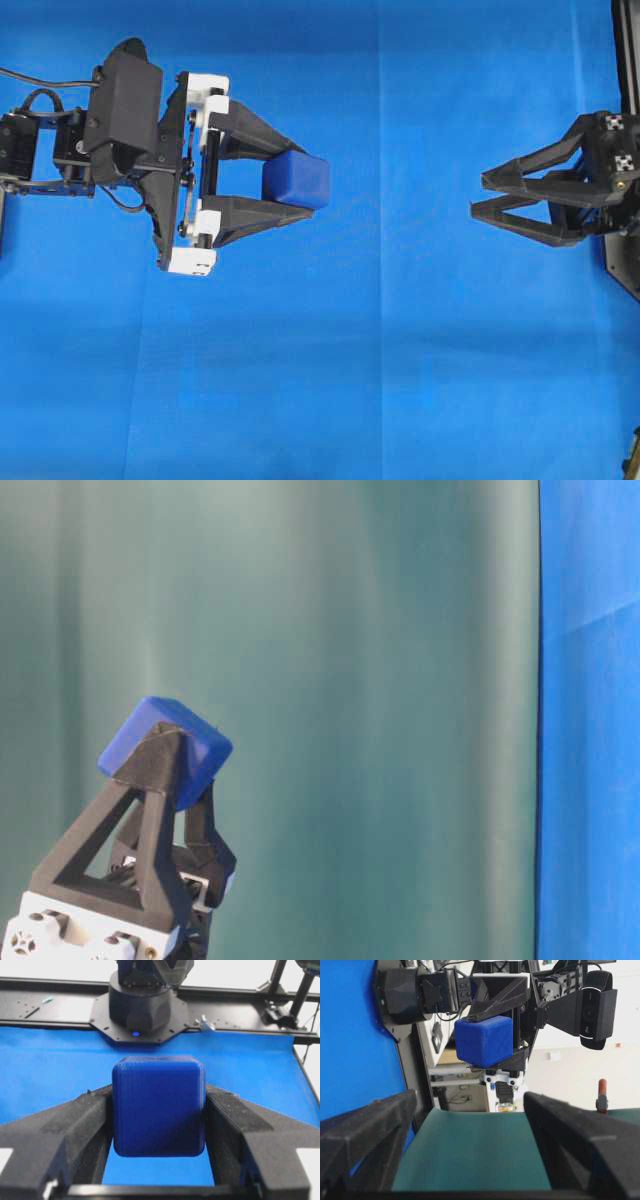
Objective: Handover the blue block to the right arm after grasping it with the left arm, then place it in the designated position.
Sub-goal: 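Hold the cube with the left gripper while the right gripper reorients, then move the right gripper to the cube and close on it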
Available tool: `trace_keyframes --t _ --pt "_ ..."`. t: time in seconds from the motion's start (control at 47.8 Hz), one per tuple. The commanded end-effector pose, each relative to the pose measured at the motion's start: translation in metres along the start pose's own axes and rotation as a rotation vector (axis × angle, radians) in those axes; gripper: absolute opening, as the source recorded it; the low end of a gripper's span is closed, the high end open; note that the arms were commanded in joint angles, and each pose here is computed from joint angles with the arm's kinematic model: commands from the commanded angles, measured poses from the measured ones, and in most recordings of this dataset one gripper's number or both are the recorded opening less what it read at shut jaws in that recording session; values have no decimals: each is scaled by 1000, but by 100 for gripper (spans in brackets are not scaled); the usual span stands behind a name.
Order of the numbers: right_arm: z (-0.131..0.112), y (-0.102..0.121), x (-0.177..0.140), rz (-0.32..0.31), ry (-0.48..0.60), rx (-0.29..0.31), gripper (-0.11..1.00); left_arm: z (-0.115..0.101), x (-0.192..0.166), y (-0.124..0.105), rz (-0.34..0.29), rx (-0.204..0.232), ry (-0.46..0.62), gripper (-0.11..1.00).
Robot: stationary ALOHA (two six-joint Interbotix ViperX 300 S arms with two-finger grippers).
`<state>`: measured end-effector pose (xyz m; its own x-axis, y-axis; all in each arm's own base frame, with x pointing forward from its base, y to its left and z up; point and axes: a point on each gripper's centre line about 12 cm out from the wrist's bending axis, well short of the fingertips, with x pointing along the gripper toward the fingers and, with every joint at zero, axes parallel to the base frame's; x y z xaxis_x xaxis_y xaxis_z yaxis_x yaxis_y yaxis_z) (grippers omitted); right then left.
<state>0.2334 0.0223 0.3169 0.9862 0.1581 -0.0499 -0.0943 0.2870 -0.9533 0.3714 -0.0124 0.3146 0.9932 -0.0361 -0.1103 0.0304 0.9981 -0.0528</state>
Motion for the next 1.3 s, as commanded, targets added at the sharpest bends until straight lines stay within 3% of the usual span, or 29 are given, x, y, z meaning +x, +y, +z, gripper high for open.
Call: trace_keyframes --t 0.0,0.481,1.275 --pt "4 -11 2 -26 -13 -2 94 12 -4 0 1 -2 -38 46" --pt "3 -13 16 -5 -9 1 94 13 -4 0 -1 -2 -40 46" --pt "-21 -35 140 58 12 -14 94 12 -4 0 1 -3 -35 46"
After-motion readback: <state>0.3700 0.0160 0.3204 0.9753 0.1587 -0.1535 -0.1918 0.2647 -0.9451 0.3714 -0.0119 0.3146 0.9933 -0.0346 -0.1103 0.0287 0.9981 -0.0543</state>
